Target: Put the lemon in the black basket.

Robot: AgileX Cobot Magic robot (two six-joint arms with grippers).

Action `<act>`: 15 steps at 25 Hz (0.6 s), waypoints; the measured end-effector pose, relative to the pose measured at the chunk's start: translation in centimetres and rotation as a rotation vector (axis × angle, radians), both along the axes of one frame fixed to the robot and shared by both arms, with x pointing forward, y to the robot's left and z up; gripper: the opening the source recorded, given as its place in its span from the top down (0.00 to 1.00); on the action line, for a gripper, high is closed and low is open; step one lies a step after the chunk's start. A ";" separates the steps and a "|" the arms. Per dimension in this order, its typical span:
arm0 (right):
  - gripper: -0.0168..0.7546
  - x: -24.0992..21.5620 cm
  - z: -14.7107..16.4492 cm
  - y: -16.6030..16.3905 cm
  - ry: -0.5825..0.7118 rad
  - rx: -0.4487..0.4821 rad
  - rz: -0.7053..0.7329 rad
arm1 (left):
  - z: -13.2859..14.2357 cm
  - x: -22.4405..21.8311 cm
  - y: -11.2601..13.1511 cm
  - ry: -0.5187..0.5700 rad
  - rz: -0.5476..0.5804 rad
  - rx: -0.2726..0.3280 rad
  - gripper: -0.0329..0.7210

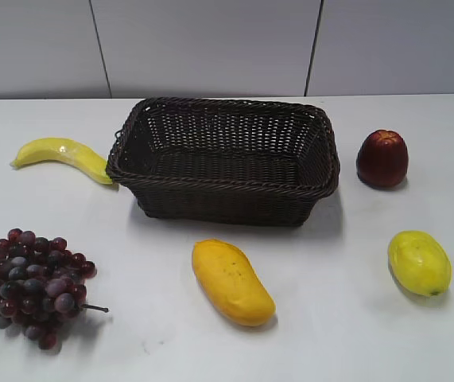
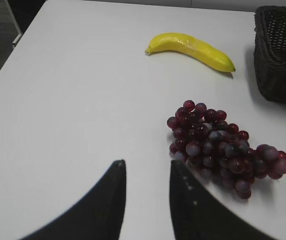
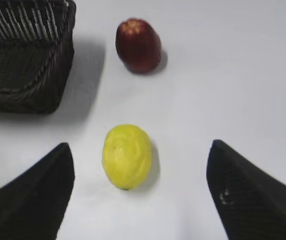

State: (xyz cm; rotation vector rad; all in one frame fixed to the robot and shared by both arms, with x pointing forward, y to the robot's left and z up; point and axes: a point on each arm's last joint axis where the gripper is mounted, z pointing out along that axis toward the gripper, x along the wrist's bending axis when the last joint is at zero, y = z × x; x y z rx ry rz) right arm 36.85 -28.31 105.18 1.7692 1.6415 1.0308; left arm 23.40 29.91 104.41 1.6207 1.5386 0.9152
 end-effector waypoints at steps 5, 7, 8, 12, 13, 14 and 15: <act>0.12 5.0 -3.9 0.4 0.289 -0.023 0.014 | 0.0 0.0 0.0 0.000 0.000 0.000 0.64; 0.12 6.9 -5.1 0.7 0.389 -0.025 0.031 | 0.0 0.0 0.0 0.000 0.000 0.000 0.64; 0.12 7.8 -5.9 0.8 0.439 -0.029 0.046 | 0.0 0.0 0.0 0.000 0.000 0.000 0.64; 0.11 10.7 -8.3 1.5 0.560 -0.006 0.101 | 0.0 0.0 0.0 0.000 0.000 0.000 0.64; 0.11 11.2 -8.7 1.6 0.577 -0.005 0.107 | 0.0 0.0 0.0 0.000 0.000 0.000 0.64; 0.11 11.8 -9.3 1.7 0.597 -0.004 0.110 | 0.0 0.0 0.0 0.000 0.000 0.000 0.64; 0.11 12.2 -9.9 1.7 0.621 -0.004 0.112 | 0.0 0.0 0.0 0.000 0.000 0.000 0.64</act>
